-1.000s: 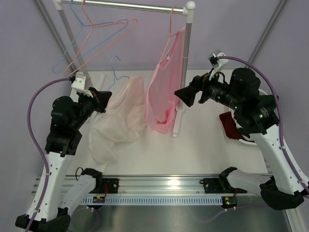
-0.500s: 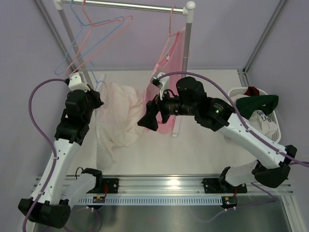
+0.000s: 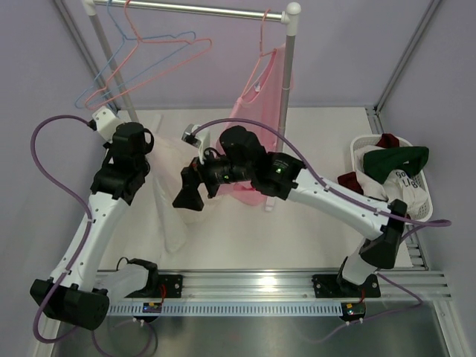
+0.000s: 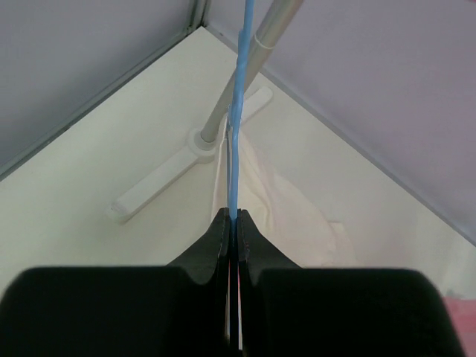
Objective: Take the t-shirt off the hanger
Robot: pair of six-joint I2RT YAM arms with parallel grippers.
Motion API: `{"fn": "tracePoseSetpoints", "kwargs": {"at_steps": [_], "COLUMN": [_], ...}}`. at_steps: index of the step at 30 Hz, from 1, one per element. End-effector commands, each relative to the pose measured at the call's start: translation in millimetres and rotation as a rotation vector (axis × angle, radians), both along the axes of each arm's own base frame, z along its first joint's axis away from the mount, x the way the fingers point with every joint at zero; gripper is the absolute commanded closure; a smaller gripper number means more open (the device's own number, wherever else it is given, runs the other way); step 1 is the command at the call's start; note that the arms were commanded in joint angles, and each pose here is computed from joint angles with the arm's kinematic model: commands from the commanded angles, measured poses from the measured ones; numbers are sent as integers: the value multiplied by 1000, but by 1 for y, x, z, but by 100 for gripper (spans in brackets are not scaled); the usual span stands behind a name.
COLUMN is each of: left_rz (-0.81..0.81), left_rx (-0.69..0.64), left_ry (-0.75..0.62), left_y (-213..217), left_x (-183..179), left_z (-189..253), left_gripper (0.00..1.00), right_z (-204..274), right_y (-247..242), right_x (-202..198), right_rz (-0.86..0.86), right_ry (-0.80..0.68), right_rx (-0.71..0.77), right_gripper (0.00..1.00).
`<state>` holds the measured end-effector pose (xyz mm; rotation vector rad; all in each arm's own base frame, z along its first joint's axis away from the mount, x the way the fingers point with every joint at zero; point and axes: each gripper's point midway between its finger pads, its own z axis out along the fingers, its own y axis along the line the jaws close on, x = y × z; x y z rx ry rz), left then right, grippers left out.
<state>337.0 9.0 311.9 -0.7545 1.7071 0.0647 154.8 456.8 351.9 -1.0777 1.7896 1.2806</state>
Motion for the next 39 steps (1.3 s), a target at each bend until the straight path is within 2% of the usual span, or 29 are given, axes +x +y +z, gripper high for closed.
{"fn": "tracePoseSetpoints", "kwargs": {"at_steps": [1, 8, 11, 15, 19, 21, 24, 27, 31, 32, 33, 35, 36, 39], "left_rz": [166, 165, 161, 153, 131, 130, 132, 133, 124, 123, 120, 118, 119, 137], "left_rx": [-19, -25, -25, -32, -45, -55, -60, -58, -69, -70, -71, -74, -72, -50], "left_ry": [-104, -109, -113, -120, -121, -120, -118, -119, -119, -117, -116, -114, -112, -112], "left_y": [20, 19, 19, 18, 14, 13, 13, 12, 9, 9, 8, 8, 8, 12], "left_x": [0, 0, -2, -3, -2, -2, -1, 1, 4, 5, 5, 6, 6, 5], "left_z": [36, 39, 43, 45, 44, 41, 39, 41, 41, 40, 39, 38, 38, 41], "left_gripper": [100, 100, 100, 100, 100, 100, 100, 100, 100, 100, 100, 100, 100, 100], "right_z": [15, -5, -9, -8, -16, -14, -17, -23, -21, -20, -22, -20, -22, -19], "right_y": [30, 56, 61, 70, 78, 79, 81, 81, 80, 80, 81, 81, 81, 74], "right_x": [4, 44, 61, 71, 75, 75, 73, 65, 57, 57, 56, 55, 52, 48], "right_rz": [47, -70, -146, -180, -186, -183, -170, -148, -153, -150, -145, -145, -138, -138], "right_ry": [-53, -164, -209, -216, -201, -200, -186, -160, -162, -160, -156, -151, -146, -140], "right_rx": [93, 124, 150, 191, 177, 179, 164, 141, 145, 146, 139, 138, 128, 116], "right_gripper": [1, 2, 5, 18, 39, 43, 56, 52, 57, 61, 77, 97, 100, 100]}}
